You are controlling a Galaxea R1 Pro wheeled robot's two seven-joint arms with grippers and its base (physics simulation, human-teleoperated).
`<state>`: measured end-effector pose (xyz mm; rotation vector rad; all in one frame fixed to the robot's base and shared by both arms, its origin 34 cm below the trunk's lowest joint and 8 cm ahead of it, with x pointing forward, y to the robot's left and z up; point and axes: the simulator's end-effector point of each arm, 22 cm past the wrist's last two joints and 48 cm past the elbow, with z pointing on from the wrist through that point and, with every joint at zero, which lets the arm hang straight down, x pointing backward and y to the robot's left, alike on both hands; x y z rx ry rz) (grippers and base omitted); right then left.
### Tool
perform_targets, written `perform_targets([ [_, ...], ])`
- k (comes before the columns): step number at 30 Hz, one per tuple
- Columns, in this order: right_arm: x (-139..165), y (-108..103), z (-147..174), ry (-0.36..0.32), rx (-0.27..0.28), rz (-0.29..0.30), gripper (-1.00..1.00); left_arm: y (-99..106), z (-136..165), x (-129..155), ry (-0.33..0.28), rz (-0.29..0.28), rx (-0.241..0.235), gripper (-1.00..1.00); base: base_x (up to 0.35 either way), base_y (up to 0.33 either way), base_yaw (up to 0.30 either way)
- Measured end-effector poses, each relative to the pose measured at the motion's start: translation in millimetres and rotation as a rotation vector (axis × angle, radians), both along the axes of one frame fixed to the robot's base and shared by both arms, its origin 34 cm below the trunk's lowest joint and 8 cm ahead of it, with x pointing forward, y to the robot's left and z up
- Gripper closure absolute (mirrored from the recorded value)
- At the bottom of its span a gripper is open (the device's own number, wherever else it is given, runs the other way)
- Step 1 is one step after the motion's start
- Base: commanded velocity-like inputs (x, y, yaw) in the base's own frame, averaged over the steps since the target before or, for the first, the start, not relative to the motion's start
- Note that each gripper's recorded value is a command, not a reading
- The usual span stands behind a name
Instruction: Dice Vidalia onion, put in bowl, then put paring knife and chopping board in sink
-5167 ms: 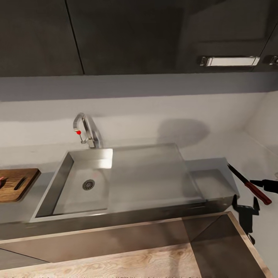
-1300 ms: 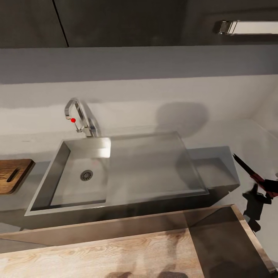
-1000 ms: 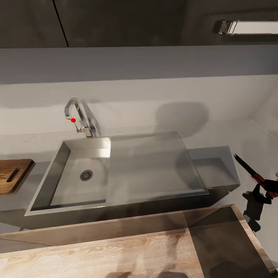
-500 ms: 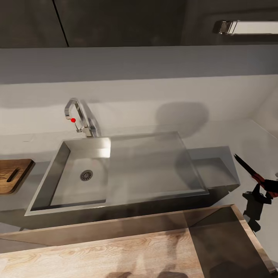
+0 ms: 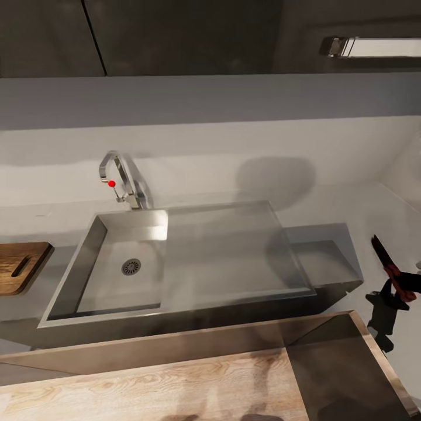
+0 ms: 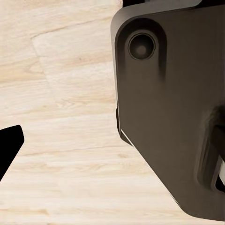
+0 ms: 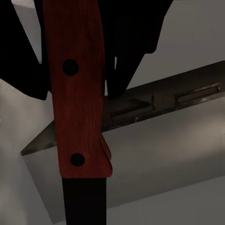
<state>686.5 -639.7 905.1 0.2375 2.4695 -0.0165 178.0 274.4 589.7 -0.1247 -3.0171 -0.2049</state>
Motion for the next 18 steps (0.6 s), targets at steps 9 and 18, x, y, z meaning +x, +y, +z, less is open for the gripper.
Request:
perform_targets([
  [9, 0.1, 0.2, 0.2, -0.001, 0.001, 0.001, 1.0, 0.0, 0.0, 0.1, 0.0, 0.0, 0.0, -1.0, 0.0, 0.0, 0.0],
  [18, 2.9, 9.0, -0.5, -0.005, 0.013, 0.009, 1.0, 0.0, 0.5, 3.4, -0.008, 0.0, -0.002, -1.0, 0.0, 0.0, 0.0],
])
